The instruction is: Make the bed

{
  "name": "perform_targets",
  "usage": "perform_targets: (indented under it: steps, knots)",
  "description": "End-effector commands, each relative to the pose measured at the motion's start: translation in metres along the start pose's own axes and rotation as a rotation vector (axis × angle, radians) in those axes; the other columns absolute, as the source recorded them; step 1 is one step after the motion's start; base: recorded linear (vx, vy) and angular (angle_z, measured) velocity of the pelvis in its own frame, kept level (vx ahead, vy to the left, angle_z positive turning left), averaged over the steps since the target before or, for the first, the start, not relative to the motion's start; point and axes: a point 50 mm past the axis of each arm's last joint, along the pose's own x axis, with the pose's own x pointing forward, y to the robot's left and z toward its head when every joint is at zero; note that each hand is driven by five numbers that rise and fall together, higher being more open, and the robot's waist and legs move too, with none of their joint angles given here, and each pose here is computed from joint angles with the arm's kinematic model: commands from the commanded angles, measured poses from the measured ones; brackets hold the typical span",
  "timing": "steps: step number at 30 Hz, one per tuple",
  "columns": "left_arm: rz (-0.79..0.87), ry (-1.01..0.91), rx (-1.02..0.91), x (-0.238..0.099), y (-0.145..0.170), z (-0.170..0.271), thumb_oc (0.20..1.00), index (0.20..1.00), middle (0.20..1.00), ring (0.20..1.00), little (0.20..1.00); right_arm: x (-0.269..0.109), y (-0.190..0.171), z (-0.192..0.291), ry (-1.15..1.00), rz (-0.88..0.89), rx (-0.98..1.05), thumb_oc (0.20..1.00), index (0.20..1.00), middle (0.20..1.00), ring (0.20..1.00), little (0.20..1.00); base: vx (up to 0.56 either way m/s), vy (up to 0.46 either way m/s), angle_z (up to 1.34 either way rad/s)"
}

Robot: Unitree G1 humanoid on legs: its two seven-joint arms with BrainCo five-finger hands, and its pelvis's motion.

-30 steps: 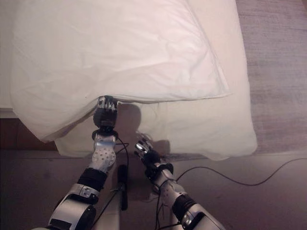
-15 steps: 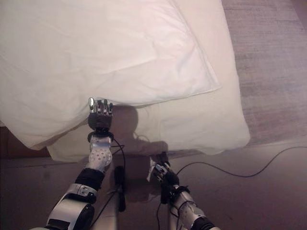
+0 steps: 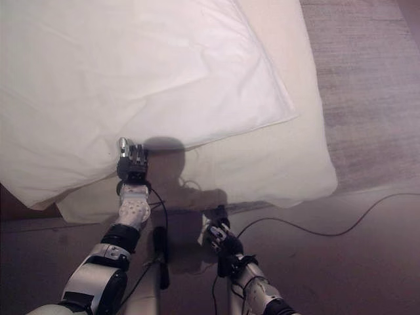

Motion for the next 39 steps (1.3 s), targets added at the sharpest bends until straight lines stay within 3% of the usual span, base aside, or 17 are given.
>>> perform_targets:
  steps: [1,21,38,39]
  knots:
    - [0.017,-0.101,0.011,0.002,-0.025,0.011,1.000,1.000,1.000,1.000,1.000,-0.007,0.006,0.004,-0.025,0.038,0.000,1.000,1.000,1.000,1.000,1.000,0.00,0.000,0.00]
    - [0.108,-0.188,-0.039,0.006,-0.015,0.032,1.000,1.000,1.000,1.000,1.000,-0.011,0.003,0.003,-0.015,0.023,-0.045,1.000,1.000,1.000,1.000,1.000,0.00,0.000,-0.01]
    - [-0.116,-0.195,0.140,0.028,-0.059,0.061,1.000,1.000,1.000,1.000,1.000,-0.023,-0.015,-0.008,0.043,0.009,-0.085,1.000,1.000,1.000,1.000,1.000,0.00,0.001,-0.02]
    - [-0.121,-0.195,0.141,0.028,-0.061,0.061,0.558,0.558,0.558,0.558,0.558,-0.024,-0.016,-0.008,0.045,0.006,-0.085,1.000,1.000,1.000,1.000,1.000,0.00,0.000,0.00]
